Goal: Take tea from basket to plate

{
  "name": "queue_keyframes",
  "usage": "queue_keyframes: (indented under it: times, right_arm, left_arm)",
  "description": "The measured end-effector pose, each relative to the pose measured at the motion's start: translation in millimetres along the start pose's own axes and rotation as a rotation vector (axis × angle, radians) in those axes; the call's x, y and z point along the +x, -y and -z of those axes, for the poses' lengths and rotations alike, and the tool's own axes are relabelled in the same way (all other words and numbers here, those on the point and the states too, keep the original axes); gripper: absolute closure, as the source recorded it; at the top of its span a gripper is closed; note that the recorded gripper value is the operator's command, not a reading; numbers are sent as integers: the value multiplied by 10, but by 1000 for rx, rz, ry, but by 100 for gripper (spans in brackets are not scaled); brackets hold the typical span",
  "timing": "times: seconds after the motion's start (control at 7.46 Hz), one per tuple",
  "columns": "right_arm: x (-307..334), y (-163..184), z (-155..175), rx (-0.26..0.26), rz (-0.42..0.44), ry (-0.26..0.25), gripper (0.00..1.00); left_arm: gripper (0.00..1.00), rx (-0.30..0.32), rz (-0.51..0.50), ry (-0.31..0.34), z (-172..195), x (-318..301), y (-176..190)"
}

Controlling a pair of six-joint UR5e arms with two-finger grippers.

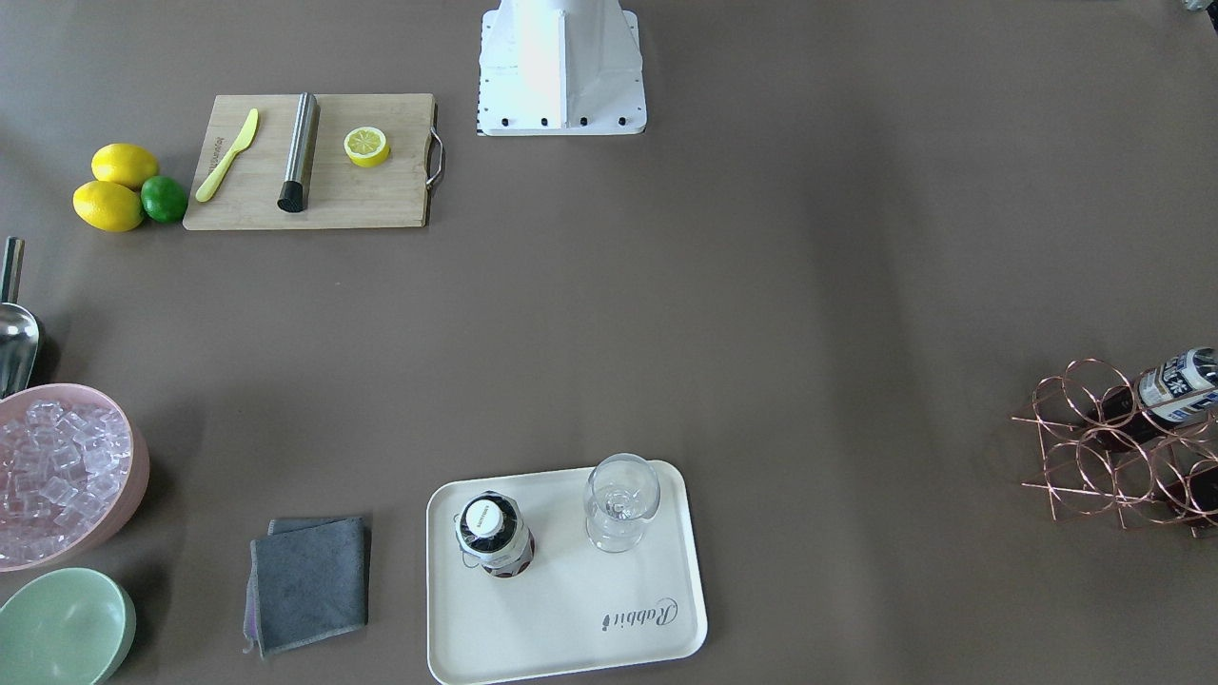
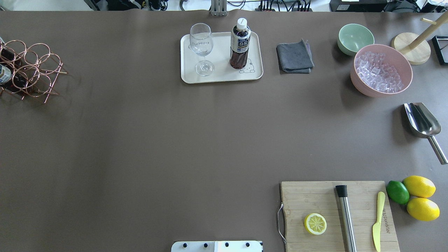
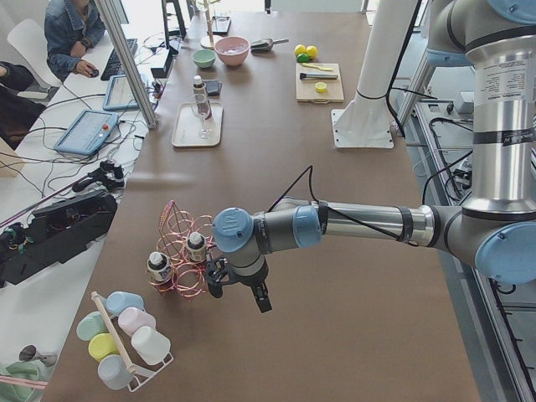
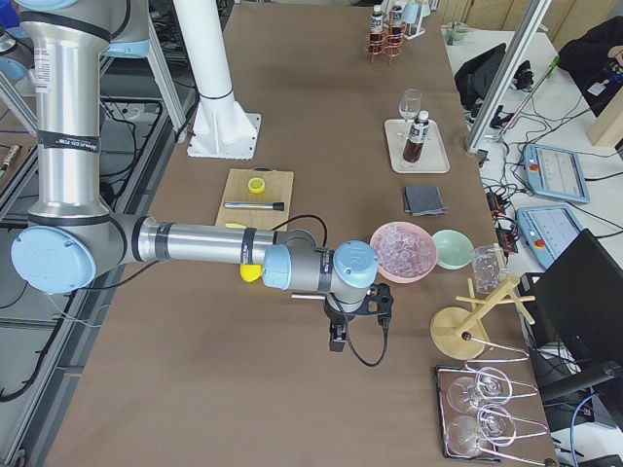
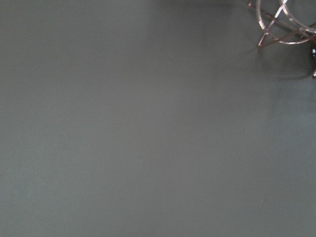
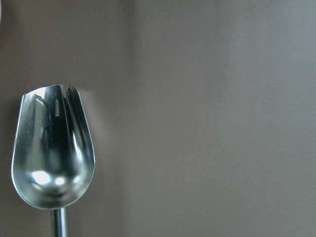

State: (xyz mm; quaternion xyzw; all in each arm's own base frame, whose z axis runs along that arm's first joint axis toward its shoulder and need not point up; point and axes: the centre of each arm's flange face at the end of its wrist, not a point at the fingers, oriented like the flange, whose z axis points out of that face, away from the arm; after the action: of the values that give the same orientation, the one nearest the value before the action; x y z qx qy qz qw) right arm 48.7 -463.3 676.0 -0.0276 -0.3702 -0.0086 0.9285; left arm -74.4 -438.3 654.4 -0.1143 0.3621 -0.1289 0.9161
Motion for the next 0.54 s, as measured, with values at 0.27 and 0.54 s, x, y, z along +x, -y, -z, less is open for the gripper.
queue_keyframes:
  times: [0.27, 0.54]
  right_arm:
    - [76, -39, 4, 2, 19, -3, 0]
    - [73, -43, 98, 22, 25, -1, 0]
  left_arm:
    - [2, 63, -92, -14, 26, 192, 65]
    - [2, 72, -123, -40, 14, 291, 97]
